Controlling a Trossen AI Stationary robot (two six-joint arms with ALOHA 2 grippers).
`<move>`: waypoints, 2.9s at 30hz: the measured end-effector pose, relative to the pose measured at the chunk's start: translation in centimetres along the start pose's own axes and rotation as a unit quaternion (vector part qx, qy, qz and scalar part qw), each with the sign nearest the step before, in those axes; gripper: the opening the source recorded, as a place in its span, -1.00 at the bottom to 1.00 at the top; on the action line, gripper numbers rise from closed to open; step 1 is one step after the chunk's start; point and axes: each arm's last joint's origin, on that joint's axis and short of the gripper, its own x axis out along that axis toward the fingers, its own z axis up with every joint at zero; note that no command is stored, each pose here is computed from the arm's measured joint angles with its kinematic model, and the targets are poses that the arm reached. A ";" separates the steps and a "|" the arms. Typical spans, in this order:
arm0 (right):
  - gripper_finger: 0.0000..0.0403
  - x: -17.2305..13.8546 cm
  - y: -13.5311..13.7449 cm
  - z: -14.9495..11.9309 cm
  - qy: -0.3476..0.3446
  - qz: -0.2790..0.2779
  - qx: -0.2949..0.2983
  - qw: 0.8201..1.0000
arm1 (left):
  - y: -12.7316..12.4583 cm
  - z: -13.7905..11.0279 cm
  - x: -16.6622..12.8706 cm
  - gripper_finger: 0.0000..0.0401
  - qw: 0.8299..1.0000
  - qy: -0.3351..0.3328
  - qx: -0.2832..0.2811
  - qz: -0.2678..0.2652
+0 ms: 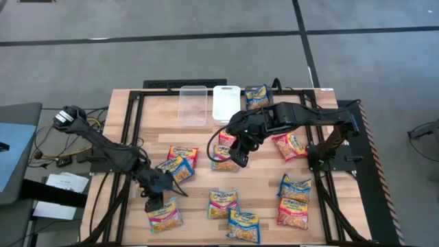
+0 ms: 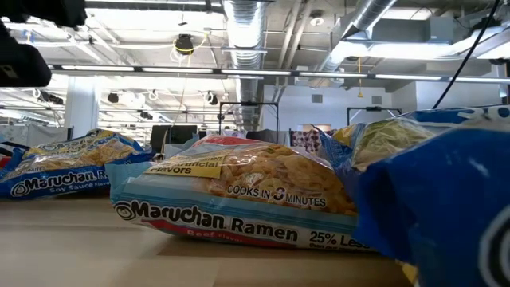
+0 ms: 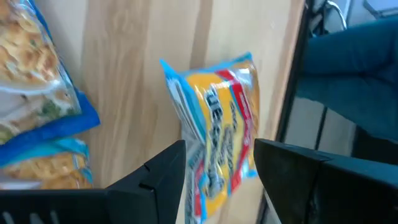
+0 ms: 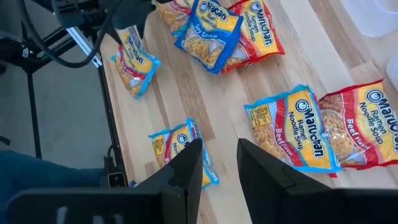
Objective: Sort Maruchan noodles
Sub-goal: Put the light blue noodle pack into the white bin
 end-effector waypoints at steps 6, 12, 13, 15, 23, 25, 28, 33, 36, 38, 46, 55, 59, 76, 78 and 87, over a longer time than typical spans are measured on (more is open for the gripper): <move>-0.38 0.0 0.1 -0.2 0.008 -0.003 -0.001 1.000 | 0.0 -0.2 1.8 -0.11 0.999 0.022 0.001 0.025; -0.38 0.0 0.2 -0.4 0.011 -0.002 -0.007 1.000 | 0.1 -0.2 4.0 -0.11 0.998 0.041 0.003 0.043; -0.38 0.0 0.2 -0.4 0.011 -0.002 -0.007 1.000 | 0.2 -0.2 4.3 -0.11 0.998 0.043 0.002 0.046; -0.38 0.0 0.2 -0.4 0.011 -0.002 -0.007 1.000 | 0.3 -0.2 4.8 -0.11 0.997 0.050 -0.001 0.055; -0.38 0.0 0.2 -0.4 0.011 -0.002 -0.007 1.000 | 0.1 0.2 6.3 -0.12 0.998 0.047 0.001 0.032; -0.38 0.0 0.2 -0.4 0.011 -0.002 -0.007 1.000 | 0.1 0.2 6.5 -0.16 0.998 0.049 -0.001 0.034; -0.38 0.0 0.2 -0.4 0.011 -0.002 -0.007 1.000 | 0.1 0.2 6.5 -0.29 0.998 0.046 0.004 0.035; -0.38 0.0 0.2 -0.4 0.011 -0.002 -0.003 1.000 | 0.0 0.3 6.5 -0.67 0.999 0.040 0.006 0.033; -0.38 0.0 0.2 -0.4 0.010 -0.002 -0.003 1.000 | -0.1 0.4 6.5 -0.92 0.999 0.032 0.008 0.028; -0.38 0.0 0.2 -0.4 0.010 -0.002 0.004 1.000 | -0.1 0.5 6.5 -0.97 0.999 0.030 0.007 0.028; -0.38 -0.1 -0.7 0.2 0.003 -0.009 0.035 0.999 | 0.7 1.8 4.2 -1.00 0.999 0.002 0.025 0.021; -0.38 -0.3 -2.3 1.1 -0.006 -0.022 0.057 0.998 | 2.0 3.8 -0.3 -1.00 0.996 -0.072 0.057 -0.010; -0.38 -0.4 -3.0 1.5 -0.010 -0.027 0.064 0.998 | 2.9 3.8 -1.0 -1.00 0.996 -0.060 0.072 0.011; -0.38 -0.6 -3.9 1.9 0.006 0.005 0.015 1.000 | 5.4 5.7 -2.2 -1.00 0.991 -0.068 0.115 0.002; -0.38 -0.6 -3.8 1.8 0.021 0.028 0.015 0.999 | 5.3 6.0 -2.3 -1.00 0.990 -0.078 0.120 -0.014; -0.38 -0.2 -1.2 0.4 0.046 0.067 -0.066 0.995 | 4.1 7.2 -3.5 -1.00 0.985 -0.109 0.132 -0.027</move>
